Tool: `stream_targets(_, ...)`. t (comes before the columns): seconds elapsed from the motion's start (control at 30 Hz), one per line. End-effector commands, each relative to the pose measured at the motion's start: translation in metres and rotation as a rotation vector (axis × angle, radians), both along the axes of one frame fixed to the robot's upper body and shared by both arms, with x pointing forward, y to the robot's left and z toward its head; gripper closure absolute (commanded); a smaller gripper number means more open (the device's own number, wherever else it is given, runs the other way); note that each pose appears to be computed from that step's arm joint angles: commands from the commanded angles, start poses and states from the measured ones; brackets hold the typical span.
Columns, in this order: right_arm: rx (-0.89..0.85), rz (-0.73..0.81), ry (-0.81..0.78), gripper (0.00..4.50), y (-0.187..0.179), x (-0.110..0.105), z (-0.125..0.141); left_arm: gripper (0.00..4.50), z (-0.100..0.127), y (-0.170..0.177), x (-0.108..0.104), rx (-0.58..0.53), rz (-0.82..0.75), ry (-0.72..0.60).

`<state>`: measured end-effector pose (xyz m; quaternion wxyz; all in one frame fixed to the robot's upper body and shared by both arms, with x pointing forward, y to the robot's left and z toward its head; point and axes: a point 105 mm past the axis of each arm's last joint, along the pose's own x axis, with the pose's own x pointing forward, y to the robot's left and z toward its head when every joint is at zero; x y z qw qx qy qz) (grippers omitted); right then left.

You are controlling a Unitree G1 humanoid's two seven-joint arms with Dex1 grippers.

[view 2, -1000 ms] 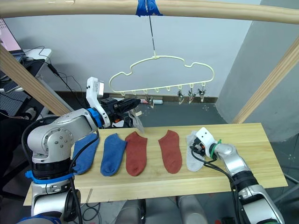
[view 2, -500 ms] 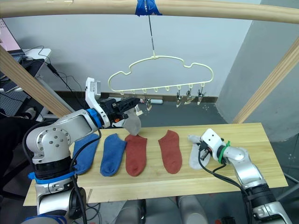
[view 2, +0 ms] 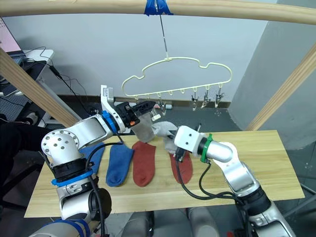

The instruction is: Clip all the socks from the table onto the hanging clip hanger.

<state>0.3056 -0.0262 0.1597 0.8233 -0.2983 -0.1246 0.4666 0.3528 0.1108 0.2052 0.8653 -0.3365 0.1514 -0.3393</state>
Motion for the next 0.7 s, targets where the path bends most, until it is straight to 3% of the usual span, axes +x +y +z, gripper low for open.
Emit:
stream_targets(0.03, 0.015, -0.011, -0.047, 4.46, 0.003, 0.004, 0.01, 4.38, 0.003, 0.001, -0.004, 0.01, -0.007, -0.009)
stream_targets(0.7, 0.075, -0.008, -0.096, 4.46, 0.012, 0.008, 0.031, 4.38, 0.008, 0.008, -0.009, -0.014, -0.005, -0.029)
